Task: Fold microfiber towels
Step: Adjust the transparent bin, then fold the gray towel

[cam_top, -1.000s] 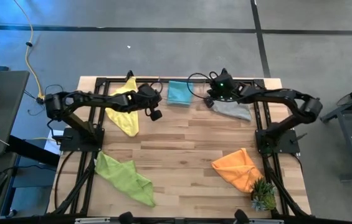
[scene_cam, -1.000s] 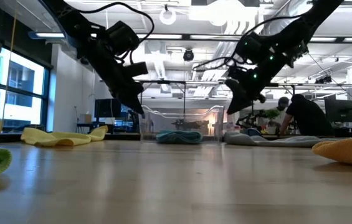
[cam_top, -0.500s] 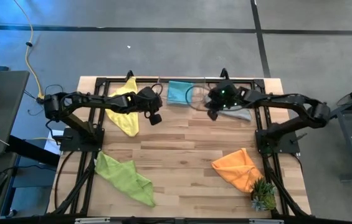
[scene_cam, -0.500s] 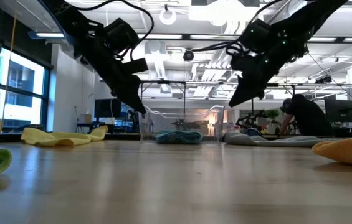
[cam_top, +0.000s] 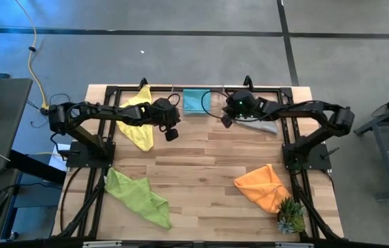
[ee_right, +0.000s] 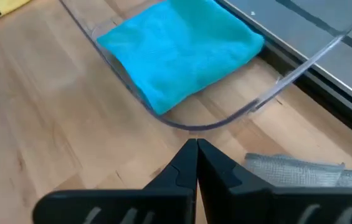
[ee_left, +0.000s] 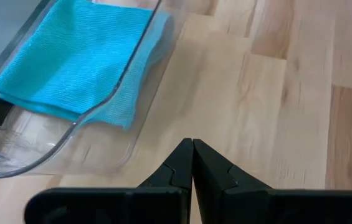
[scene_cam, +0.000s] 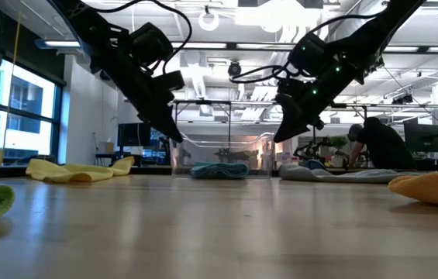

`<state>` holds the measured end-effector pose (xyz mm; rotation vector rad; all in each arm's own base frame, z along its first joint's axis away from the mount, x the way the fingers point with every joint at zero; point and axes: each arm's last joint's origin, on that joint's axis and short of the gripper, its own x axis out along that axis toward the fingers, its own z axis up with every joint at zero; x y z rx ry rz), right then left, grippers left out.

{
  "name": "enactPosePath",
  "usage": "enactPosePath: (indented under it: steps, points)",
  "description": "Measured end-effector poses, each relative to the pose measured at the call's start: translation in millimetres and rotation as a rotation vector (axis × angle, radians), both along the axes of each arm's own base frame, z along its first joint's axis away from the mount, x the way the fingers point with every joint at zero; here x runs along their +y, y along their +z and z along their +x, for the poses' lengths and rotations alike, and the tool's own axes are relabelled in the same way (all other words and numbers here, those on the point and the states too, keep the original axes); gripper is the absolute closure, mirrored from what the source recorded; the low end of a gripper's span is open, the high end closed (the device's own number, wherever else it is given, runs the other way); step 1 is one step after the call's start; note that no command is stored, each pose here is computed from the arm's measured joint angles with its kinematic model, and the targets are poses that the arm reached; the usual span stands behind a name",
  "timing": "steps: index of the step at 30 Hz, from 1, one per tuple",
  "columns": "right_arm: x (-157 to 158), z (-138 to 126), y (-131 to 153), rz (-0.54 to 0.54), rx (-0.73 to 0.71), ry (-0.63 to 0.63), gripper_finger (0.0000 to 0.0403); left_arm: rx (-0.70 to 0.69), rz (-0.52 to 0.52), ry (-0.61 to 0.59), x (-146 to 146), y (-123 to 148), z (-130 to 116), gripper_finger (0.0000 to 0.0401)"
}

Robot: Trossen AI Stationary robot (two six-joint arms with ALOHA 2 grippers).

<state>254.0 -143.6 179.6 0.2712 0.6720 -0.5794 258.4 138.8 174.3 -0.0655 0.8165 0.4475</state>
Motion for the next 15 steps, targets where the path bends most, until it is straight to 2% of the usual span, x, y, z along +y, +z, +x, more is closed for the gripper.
enactPosePath:
  steps: [4,7,11,15]
  points:
    - [0.4,-2.3,1.1,0.008,0.01,0.002,0.0402,-0.007,-0.005,-0.001,-1.8,0.2,1.2,0.0401]
    - [6.9,-12.9,11.5,0.035,0.096,0.009,0.0389,-0.007,-0.011,-0.01,-4.2,0.0,2.2,0.0401]
    - [17.9,-35.8,23.9,0.093,0.23,-0.032,0.0348,-0.009,-0.056,-0.081,-11.4,-1.4,4.3,0.0401]
    - [20.8,-51.1,4.6,0.187,0.24,-0.087,0.0289,-0.09,-0.096,-0.123,-15.3,-10.5,1.6,0.0401]
